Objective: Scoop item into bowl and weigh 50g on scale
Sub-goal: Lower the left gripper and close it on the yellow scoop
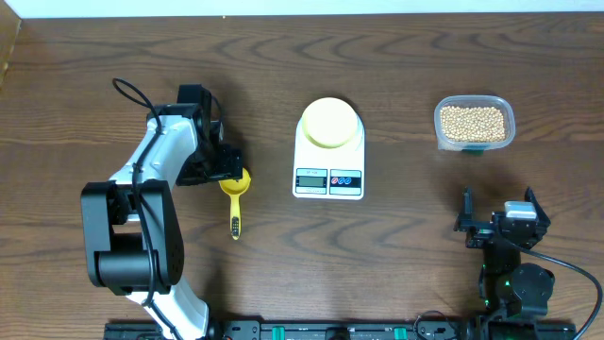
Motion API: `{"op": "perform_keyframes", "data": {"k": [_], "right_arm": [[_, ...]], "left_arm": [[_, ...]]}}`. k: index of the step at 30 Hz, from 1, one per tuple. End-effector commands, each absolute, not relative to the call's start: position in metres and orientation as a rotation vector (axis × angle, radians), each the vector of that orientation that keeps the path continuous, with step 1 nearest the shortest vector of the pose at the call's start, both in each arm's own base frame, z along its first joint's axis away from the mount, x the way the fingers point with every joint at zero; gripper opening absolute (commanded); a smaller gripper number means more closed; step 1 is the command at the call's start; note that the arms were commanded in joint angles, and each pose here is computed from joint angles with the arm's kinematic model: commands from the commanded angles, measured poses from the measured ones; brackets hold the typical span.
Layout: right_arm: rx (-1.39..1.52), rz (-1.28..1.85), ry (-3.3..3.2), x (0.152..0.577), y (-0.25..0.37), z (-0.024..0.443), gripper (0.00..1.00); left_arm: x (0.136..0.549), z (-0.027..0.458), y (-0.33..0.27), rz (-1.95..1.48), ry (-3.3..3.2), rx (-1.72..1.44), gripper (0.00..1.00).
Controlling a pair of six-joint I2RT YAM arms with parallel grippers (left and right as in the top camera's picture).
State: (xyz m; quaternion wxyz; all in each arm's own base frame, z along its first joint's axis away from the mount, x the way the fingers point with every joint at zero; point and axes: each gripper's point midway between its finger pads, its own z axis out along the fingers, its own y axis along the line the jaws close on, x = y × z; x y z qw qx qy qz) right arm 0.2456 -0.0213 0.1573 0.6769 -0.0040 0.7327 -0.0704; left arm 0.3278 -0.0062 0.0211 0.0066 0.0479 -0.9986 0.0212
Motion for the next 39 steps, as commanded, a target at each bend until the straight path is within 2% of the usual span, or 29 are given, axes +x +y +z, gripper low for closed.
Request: {"op": "perform_keyframes", "data": {"k": [1,39], "right_arm": [[-0.016,-0.151,1.645,0.245,-0.019,0.157,0.99],[-0.016,-0.151,1.645,0.245,-0.019,0.157,0.99]], "left_arm": [[0.325,0.016,-0.003,0.045,-3.111,0.130,0.89],[0.314,0.005,-0.004,0.044,-3.088,0.131,0.90]]}}
